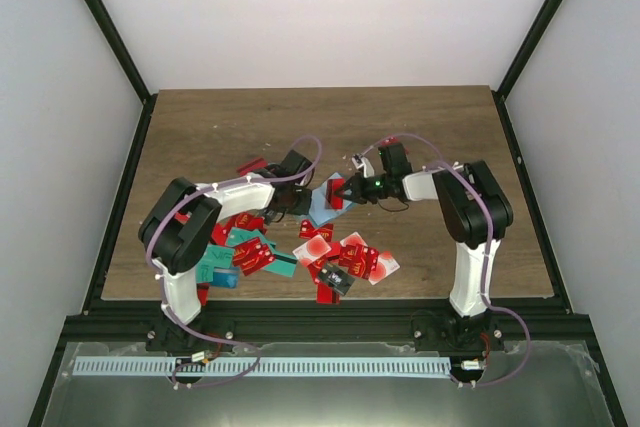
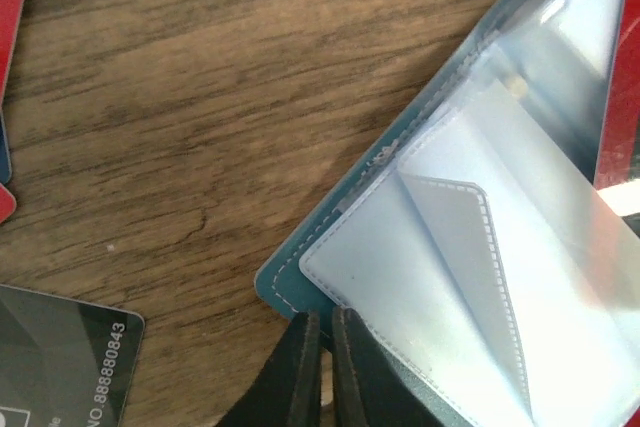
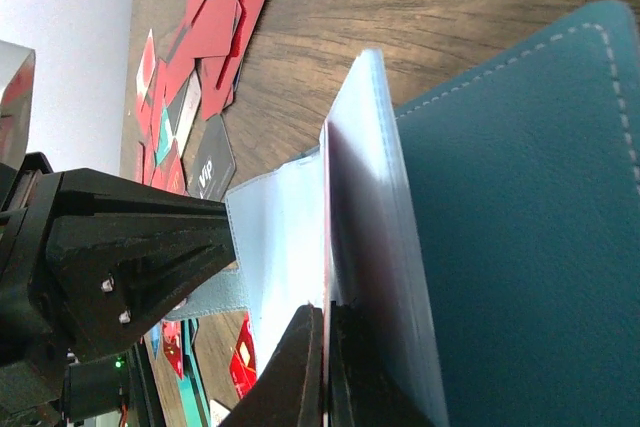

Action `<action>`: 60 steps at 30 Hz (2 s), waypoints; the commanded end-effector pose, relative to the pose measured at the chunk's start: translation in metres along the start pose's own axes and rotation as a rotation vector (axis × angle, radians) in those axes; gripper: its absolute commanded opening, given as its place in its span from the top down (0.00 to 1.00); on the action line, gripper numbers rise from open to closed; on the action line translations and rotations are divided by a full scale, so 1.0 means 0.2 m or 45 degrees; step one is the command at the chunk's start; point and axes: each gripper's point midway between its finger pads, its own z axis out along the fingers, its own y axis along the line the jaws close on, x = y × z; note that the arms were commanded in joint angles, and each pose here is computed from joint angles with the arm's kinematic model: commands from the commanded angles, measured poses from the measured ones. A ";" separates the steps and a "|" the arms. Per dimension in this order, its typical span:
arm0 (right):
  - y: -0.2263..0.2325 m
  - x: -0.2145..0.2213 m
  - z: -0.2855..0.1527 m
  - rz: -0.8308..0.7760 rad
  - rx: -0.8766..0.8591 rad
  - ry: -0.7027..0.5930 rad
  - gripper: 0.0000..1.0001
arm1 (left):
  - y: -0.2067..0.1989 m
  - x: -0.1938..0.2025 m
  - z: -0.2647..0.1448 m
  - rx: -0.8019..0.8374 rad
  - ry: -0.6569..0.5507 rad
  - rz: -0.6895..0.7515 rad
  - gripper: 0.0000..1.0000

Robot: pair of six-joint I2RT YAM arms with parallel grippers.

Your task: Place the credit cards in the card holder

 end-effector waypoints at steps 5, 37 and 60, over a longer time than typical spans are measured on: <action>0.02 0.05 0.05 -0.045 0.009 0.118 0.99 | 0.05 0.02 0.10 -0.039 0.014 0.044 0.96; 0.00 0.00 0.21 -0.055 0.033 0.288 0.99 | -0.03 -0.16 0.13 0.067 -0.074 0.195 0.96; 0.08 -0.05 0.32 -0.144 0.054 0.279 0.69 | -0.08 -0.18 0.13 0.126 -0.102 0.277 0.96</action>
